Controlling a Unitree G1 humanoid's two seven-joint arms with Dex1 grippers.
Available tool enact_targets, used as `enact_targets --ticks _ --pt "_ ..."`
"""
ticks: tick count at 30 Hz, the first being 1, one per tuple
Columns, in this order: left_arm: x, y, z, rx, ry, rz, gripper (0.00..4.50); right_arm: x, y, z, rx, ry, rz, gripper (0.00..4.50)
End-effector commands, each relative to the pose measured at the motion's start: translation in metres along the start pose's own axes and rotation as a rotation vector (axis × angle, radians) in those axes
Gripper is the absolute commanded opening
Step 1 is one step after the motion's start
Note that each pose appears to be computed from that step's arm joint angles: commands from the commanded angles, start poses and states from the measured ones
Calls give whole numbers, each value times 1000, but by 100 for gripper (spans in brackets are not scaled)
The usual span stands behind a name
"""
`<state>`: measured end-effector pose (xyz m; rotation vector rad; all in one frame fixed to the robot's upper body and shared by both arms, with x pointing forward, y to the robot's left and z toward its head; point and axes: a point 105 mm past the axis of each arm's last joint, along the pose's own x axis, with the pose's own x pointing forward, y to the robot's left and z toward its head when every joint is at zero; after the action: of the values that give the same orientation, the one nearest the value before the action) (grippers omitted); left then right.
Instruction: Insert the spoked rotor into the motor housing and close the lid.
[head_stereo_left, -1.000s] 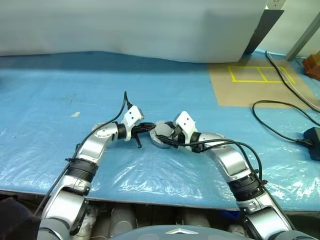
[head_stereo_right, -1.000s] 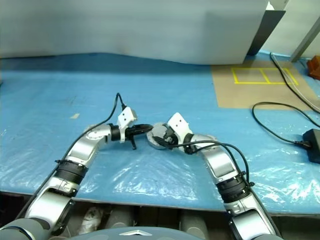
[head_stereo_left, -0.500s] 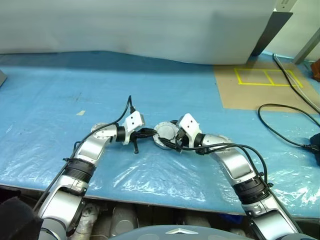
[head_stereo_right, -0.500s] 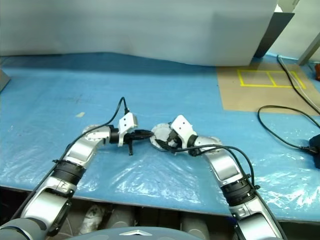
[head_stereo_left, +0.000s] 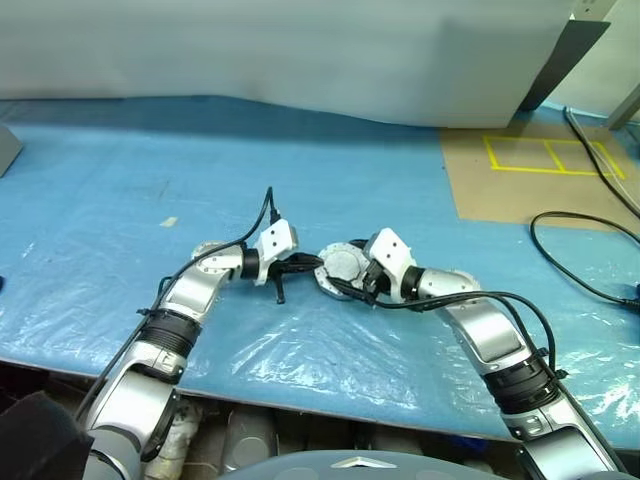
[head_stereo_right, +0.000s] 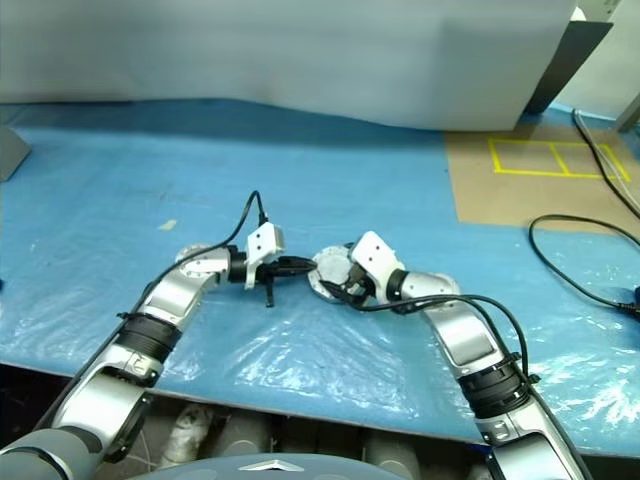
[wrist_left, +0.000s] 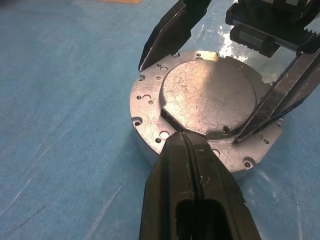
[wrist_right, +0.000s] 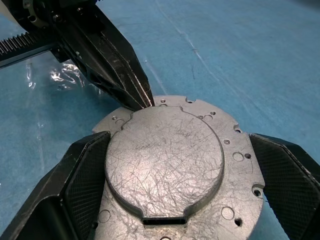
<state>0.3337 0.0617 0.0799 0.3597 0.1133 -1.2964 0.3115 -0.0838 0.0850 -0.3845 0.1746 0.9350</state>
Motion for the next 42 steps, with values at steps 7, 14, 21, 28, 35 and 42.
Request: enact_targets --ticks 7,14,21,28,35,42 --pt "0 -8 -29 -48 109 -24 0 -10 -17 35 57 -128 -58 448" --pt "-3 -5 -31 -50 116 -17 0 -6 -18 49 94 -187 -67 448" --pt "-5 -3 -32 -53 125 -19 0 -2 -20 58 31 -221 -84 448" --pt "-6 1 -32 -53 130 -16 0 -3 -25 59 42 -233 -87 448" --pt "-8 2 -25 -64 97 -11 0 -28 -37 57 365 -277 -73 448" --pt "-17 14 1 -114 -51 47 0 -68 -49 24 723 -248 -81 448"
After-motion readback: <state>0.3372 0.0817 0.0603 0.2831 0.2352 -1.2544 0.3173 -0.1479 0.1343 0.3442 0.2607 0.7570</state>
